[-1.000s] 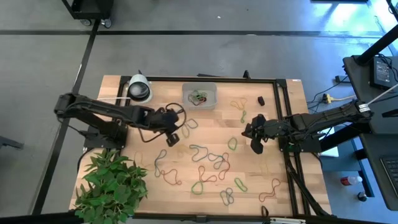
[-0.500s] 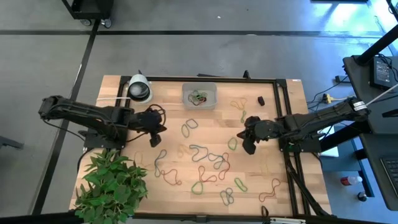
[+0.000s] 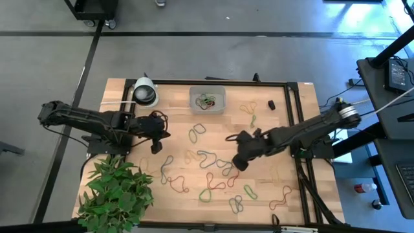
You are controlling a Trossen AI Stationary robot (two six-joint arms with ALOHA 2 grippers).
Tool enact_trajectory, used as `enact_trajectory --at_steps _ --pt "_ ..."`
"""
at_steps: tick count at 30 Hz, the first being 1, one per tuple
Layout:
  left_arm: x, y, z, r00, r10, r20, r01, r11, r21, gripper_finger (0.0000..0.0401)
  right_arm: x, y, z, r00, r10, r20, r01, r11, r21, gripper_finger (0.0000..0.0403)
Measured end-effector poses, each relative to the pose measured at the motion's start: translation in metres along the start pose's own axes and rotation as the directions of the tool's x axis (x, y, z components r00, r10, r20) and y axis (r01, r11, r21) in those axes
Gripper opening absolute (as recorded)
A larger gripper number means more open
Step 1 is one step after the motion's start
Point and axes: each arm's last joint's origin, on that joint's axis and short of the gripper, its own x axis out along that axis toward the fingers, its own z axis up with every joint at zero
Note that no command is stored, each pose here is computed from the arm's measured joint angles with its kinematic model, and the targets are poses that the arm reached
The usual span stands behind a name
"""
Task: Pick and place rubber bands into bin
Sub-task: Put the blue rubber band into the white bin
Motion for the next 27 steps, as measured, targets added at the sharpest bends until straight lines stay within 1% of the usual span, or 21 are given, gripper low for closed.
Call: enact_trajectory --at_steps 6,14,16,18,23,27 --pt "0.0 0.0 0.0 1.0 0.0 0.0 0.0 1.0 0.015 0.0001 0.034 0.025 0.004 0.997 -0.062 -0.05 0.062 0.998 -0.013 0.0009" --pt "0.0 -0.001 0.0 1.0 -0.018 -0.008 0.018 1.0 0.013 0.0001 0.08 0.037 -0.002 0.984 -0.145 -0.103 0.14 0.989 -0.053 0.0035" --pt "0.0 -0.001 0.0 1.0 -0.018 -0.008 0.018 1.0 0.017 0.0001 0.089 0.039 -0.004 0.983 -0.146 -0.108 0.138 0.987 -0.083 0.0046" --pt "0.0 -0.001 0.0 1.0 -0.018 -0.008 0.018 0.999 0.029 0.0001 0.096 0.042 -0.005 0.986 -0.125 -0.112 0.112 0.987 -0.116 0.0057" --pt "0.0 -0.001 0.0 1.0 -0.018 -0.008 0.018 0.999 0.042 0.0001 0.107 0.049 -0.005 0.992 -0.071 -0.101 0.054 0.986 -0.156 0.0086" --pt "0.0 -0.001 0.0 1.0 -0.027 -0.012 0.028 0.999 0.042 0.0001 0.117 0.048 -0.009 0.986 -0.071 -0.15 0.045 0.985 -0.166 0.0094"
